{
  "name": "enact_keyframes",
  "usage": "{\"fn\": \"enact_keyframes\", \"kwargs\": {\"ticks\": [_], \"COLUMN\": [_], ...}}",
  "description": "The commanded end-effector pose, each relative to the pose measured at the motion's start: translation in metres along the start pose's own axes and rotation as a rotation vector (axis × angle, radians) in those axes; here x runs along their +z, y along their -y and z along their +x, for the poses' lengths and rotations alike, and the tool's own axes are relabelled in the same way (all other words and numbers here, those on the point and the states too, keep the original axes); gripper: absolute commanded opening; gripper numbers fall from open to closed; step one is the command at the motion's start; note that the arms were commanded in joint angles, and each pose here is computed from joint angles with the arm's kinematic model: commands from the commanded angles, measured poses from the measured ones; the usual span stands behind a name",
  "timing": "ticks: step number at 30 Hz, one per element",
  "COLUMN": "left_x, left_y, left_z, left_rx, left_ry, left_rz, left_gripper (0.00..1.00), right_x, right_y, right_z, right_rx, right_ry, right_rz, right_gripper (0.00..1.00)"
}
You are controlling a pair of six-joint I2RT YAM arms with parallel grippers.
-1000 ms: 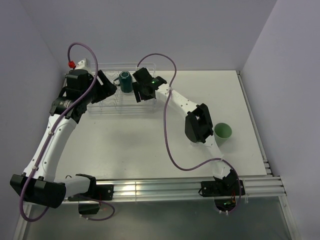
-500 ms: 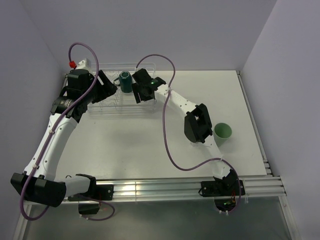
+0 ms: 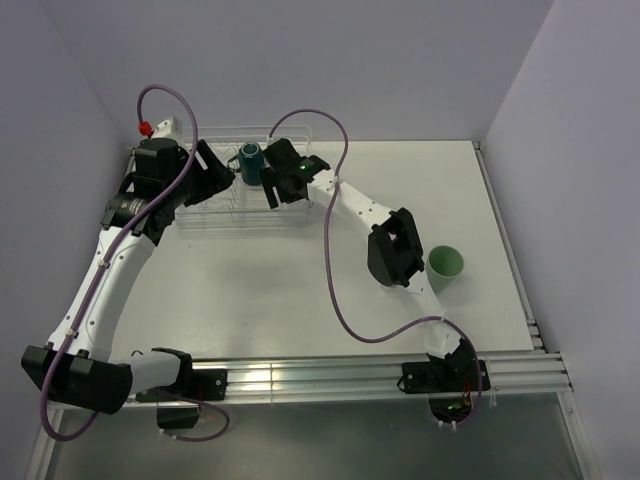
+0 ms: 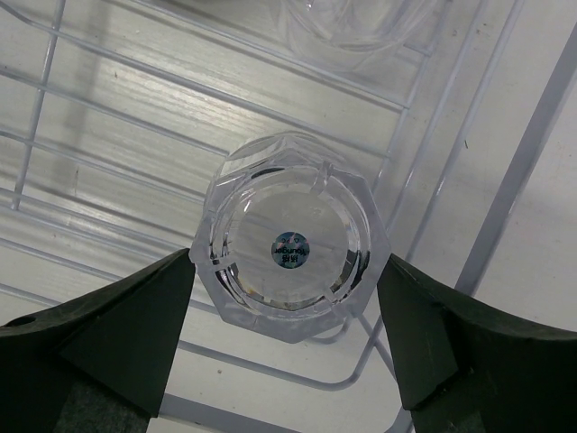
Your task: Load the cups into the dish rack
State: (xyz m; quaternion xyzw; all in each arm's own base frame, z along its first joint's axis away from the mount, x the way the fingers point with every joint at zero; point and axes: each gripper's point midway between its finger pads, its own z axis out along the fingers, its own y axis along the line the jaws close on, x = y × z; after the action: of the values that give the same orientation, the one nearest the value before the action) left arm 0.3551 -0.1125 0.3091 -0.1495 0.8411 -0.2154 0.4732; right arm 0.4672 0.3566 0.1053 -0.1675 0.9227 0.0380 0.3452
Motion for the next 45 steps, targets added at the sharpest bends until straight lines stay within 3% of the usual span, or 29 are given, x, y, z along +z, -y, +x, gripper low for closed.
{"fn": "enact_keyframes", "kwargs": {"ticks": [1,7,16,20,24,31,37,45], "left_x": [0.004,0.005,0.003,0.003,0.003,0.0,-0.001,-0.001], "left_y": [0.001,0.001,-0.001,-0.001,-0.002,-0.003,-0.002,-0.003], "left_z": [-0.001,0.0,-0.004,-0.005,-0.003,-0.001,-0.001,0.002], "left_rx": [0.008,0.005,0.004,0.004,0.004,0.002,0.005,0.013], "left_ry": [0.004,0.003,0.017,0.019,0.015,0.017,0.02,0.017], "left_rz": [0.017,0.016,0.0,-0.001,-0.002,0.0,0.009,0.014], "left_gripper": [0.72,0.72,0.72,0.72,0.72,0.72,0.72,0.72], "right_x": [-0.003,-0.016,-0.085,-0.127,-0.16,-0.215,-0.212,-0.188], "right_y": [0.001,-0.005,-0.006,0.01,0.048,0.099,0.125,0.126], "right_z": [-0.005,-0.014,-0.068,-0.086,-0.082,-0.012,0.087,0.165], "right_rx": [-0.018,-0.019,0.01,0.036,0.063,0.156,0.2,0.273], "right_ry": [0.022,0.05,0.205,0.276,0.3,0.267,0.117,-0.006], "right_rz": [0.02,0.001,-0.031,-0.005,0.14,0.239,0.304,0.287], "right_gripper": [0.89,0.89,0.89,0.88,0.88,0.85,0.81,0.73]}}
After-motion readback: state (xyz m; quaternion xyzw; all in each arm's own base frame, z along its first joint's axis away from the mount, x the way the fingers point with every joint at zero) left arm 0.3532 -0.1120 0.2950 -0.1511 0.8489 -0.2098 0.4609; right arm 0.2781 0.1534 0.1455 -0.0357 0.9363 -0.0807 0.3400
